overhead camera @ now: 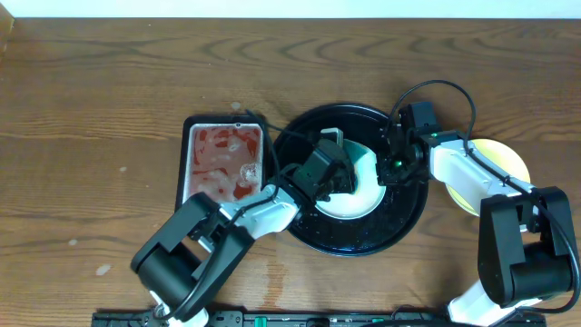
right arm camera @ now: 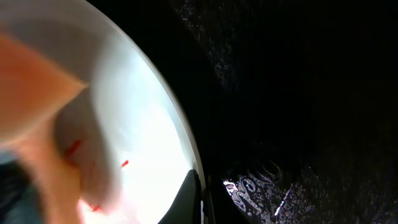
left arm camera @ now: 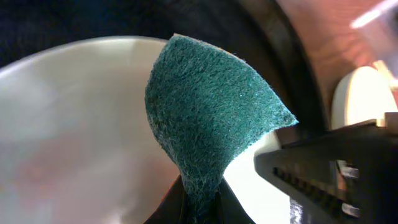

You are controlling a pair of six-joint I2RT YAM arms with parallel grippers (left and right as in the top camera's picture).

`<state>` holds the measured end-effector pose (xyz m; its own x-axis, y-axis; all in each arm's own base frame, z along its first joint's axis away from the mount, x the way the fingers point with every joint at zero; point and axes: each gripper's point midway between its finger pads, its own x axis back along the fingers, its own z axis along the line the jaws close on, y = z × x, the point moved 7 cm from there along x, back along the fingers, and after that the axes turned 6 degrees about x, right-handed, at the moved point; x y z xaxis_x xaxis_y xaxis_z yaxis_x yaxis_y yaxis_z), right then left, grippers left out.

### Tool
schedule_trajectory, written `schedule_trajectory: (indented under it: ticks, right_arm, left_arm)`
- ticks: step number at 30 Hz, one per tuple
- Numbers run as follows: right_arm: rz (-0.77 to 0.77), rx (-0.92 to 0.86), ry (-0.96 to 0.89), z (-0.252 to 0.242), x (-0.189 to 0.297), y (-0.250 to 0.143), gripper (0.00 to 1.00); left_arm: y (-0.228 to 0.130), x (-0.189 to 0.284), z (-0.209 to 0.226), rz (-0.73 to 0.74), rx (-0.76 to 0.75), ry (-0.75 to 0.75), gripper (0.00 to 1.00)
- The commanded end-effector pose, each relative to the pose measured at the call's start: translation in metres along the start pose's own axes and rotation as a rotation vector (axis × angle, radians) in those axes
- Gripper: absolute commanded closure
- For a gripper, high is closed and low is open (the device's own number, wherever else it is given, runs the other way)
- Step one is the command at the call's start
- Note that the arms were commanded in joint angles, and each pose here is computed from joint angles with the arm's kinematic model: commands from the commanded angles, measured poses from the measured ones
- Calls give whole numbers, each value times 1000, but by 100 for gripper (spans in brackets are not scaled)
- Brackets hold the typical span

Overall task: Clean dirty plates on tray and stack at the side
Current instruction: 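Scrub the light-blue plate with the sponge while right gripper holds rim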

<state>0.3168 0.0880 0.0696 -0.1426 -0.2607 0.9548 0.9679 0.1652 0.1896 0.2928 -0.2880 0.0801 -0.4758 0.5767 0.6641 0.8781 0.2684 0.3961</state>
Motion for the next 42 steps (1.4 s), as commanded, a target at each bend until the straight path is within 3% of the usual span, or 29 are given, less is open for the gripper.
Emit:
schedule_trajectory:
  ticks: [1,5,11,18,28,42]
  right_arm:
    - [41,23,-14,0,-8,-11,99]
    - [41,23,-14,0,-8,-11,99]
    - [40,23,-14,0,-8,-11,99]
    - [41,23,-14,0,-8,-11,99]
    - [41,23,-14,0,-8,-11,99]
    - [41,23,-14,0,-8,-11,99]
  left_arm:
    - [1,-7,16,-22,21,61,92]
    - [7,-4,34,-31,-53,147,92]
    - [18,16,59,4,-18,271,92]
    - [18,29,25,16,-66,132,92]
    - [16,8,6,15,179,-30,92]
    - [1,-18,-8,79,183,-206,92]
